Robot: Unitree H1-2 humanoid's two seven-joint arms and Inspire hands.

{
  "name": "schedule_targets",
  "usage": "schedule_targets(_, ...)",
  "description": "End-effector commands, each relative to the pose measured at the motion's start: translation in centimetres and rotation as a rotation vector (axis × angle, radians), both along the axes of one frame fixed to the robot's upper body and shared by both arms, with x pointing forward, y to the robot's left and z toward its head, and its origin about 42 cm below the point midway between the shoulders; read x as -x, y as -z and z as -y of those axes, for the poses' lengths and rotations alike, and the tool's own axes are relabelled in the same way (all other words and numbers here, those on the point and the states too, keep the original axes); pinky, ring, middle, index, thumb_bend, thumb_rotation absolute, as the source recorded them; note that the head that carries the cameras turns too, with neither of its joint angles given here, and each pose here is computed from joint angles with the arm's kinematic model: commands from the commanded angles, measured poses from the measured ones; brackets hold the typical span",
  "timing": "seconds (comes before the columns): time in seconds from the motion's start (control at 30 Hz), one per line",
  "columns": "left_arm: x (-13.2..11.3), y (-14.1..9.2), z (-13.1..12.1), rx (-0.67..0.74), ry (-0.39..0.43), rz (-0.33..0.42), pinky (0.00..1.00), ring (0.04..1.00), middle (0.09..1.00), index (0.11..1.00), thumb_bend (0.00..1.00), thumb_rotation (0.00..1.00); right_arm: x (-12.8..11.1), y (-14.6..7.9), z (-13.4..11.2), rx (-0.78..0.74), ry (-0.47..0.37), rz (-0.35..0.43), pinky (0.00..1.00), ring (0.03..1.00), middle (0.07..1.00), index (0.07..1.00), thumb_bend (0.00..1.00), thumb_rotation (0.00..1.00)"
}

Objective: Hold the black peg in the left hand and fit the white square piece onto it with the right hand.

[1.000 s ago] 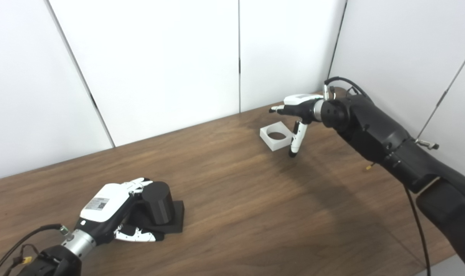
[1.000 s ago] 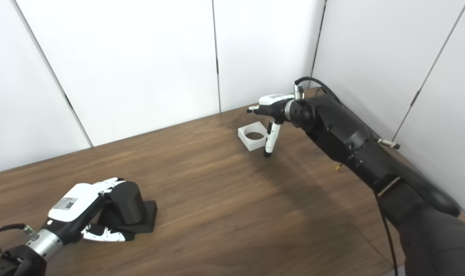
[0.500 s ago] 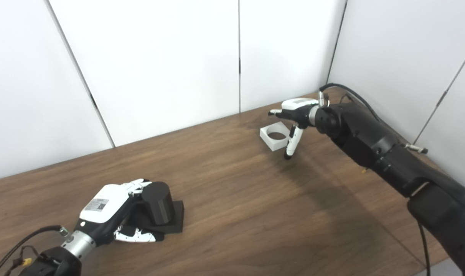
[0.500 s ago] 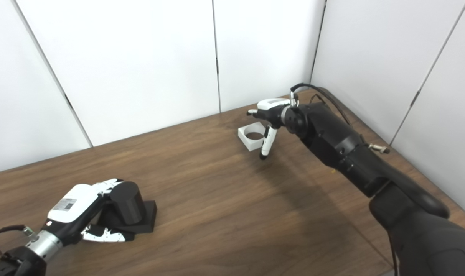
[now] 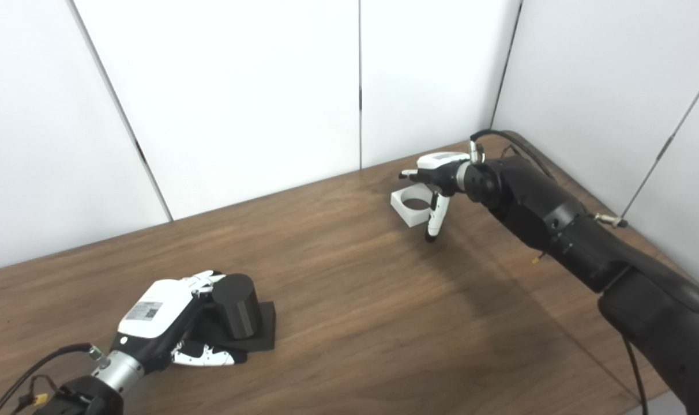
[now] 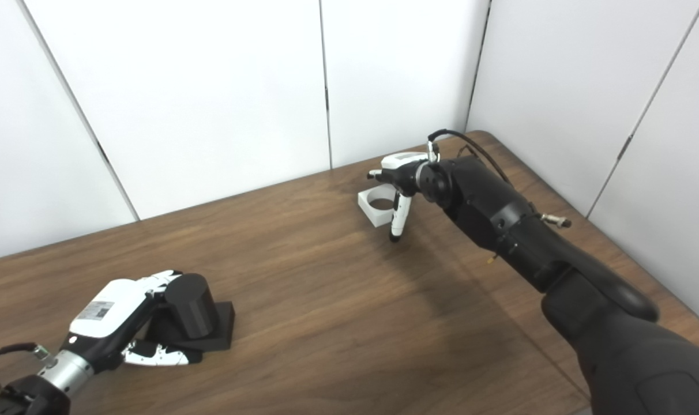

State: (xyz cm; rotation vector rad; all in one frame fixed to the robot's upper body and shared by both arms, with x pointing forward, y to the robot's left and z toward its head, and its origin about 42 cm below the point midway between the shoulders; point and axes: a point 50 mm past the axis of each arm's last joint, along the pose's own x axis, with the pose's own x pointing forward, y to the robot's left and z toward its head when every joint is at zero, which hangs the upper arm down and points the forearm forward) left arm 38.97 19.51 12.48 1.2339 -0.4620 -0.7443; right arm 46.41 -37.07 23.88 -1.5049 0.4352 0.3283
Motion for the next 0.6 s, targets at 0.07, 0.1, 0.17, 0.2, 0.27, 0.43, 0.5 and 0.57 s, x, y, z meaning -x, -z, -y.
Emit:
schedule_targets(0.07,3.9,5.2,-2.1,-0.24,0.057,-0.186,0.84,0.898,0.858,0.492,0.52,0.07,-1.8,-3.5,-0.3,0.02,-0.015,0.108,0.79,0.909,0.948,0.959,0.84,0.16)
schedule_targets(0.1,3.9,5.1,-2.0,-0.239,0.055,-0.188,0.84,0.897,0.858,0.492,0.52,0.07,-1.9,-3.4,-0.3,0.021,-0.016,0.106,0.79,0.906,0.943,0.95,0.83,0.15)
schedule_targets(0.17,4.0,4.9,-2.0,-0.235,0.053,-0.189,0.84,0.898,0.857,0.491,0.52,0.07,-2.2,-3.1,-0.2,0.03,-0.02,0.098,0.79,0.906,0.935,0.927,0.81,0.14)
schedule_targets(0.2,4.1,4.9,-2.0,-0.234,0.053,-0.186,0.84,0.897,0.856,0.491,0.52,0.07,-2.3,-2.9,-0.1,0.031,-0.021,0.095,0.79,0.907,0.933,0.921,0.81,0.13)
schedule_targets(0.27,4.1,4.9,-2.0,-0.233,0.056,-0.182,0.83,0.895,0.854,0.491,0.52,0.07,-2.4,-2.6,-0.1,0.034,-0.026,0.088,0.79,0.908,0.932,0.904,0.8,0.13)
schedule_targets(0.43,4.2,4.7,-1.9,-0.23,0.054,-0.182,0.82,0.891,0.851,0.491,0.52,0.07,-2.8,-1.9,-0.1,0.085,-0.037,0.059,0.79,0.914,0.933,0.816,0.77,0.16)
schedule_targets(0.5,4.3,4.5,-1.9,-0.229,0.054,-0.182,0.82,0.89,0.85,0.491,0.52,0.07,-2.9,-1.8,0.1,0.095,-0.037,0.057,0.78,0.91,0.927,0.769,0.76,0.16)
schedule_targets(0.57,4.3,4.4,-1.8,-0.228,0.053,-0.183,0.82,0.89,0.848,0.491,0.52,0.07,-2.9,-1.7,0.2,0.091,-0.038,0.064,0.77,0.9,0.907,0.696,0.76,0.14)
